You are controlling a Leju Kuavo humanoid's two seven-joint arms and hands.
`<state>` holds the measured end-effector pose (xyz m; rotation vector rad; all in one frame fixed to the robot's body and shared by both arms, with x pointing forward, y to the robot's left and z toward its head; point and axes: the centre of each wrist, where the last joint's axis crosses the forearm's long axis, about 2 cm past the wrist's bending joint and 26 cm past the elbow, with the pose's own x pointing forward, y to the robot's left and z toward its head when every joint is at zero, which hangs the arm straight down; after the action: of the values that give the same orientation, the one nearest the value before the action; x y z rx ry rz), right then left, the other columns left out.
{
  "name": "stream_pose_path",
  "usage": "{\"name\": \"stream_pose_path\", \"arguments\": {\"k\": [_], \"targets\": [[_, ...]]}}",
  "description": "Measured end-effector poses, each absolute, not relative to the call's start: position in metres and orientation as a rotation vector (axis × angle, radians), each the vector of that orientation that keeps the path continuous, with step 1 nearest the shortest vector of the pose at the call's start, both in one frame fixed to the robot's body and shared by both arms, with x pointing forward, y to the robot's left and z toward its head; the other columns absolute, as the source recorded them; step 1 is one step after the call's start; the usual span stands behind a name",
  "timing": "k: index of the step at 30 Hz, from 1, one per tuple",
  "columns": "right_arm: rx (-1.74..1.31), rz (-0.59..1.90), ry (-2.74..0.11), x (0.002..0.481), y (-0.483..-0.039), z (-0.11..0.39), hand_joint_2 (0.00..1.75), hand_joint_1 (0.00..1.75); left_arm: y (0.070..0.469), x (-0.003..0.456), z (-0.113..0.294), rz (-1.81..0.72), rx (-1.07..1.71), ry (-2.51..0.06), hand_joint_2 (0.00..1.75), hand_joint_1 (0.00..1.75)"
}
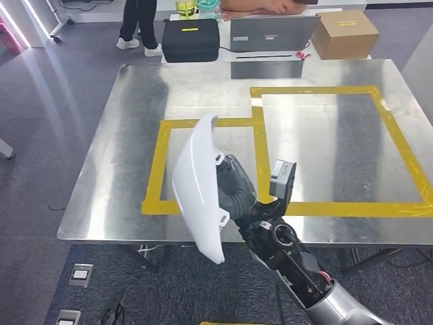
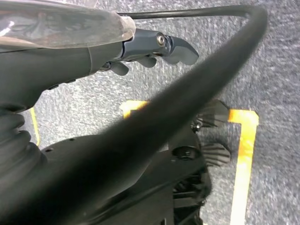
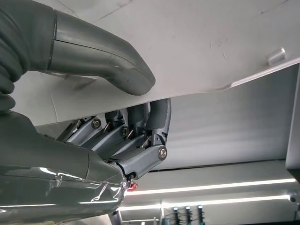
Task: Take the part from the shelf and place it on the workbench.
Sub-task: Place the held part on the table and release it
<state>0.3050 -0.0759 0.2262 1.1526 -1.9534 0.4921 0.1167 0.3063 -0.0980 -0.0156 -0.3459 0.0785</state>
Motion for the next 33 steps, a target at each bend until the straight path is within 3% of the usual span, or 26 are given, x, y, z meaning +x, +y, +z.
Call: {"name": "stream_pose_path", "arguments": {"k": [33], "targets": [[1.149, 0.488, -1.953, 0.3040, -0.0767, 0.2253, 1.75, 1.75, 0.3049, 0.1177, -0.0977, 0.067, -0.017, -0.343, 1.75, 0.00]]}}
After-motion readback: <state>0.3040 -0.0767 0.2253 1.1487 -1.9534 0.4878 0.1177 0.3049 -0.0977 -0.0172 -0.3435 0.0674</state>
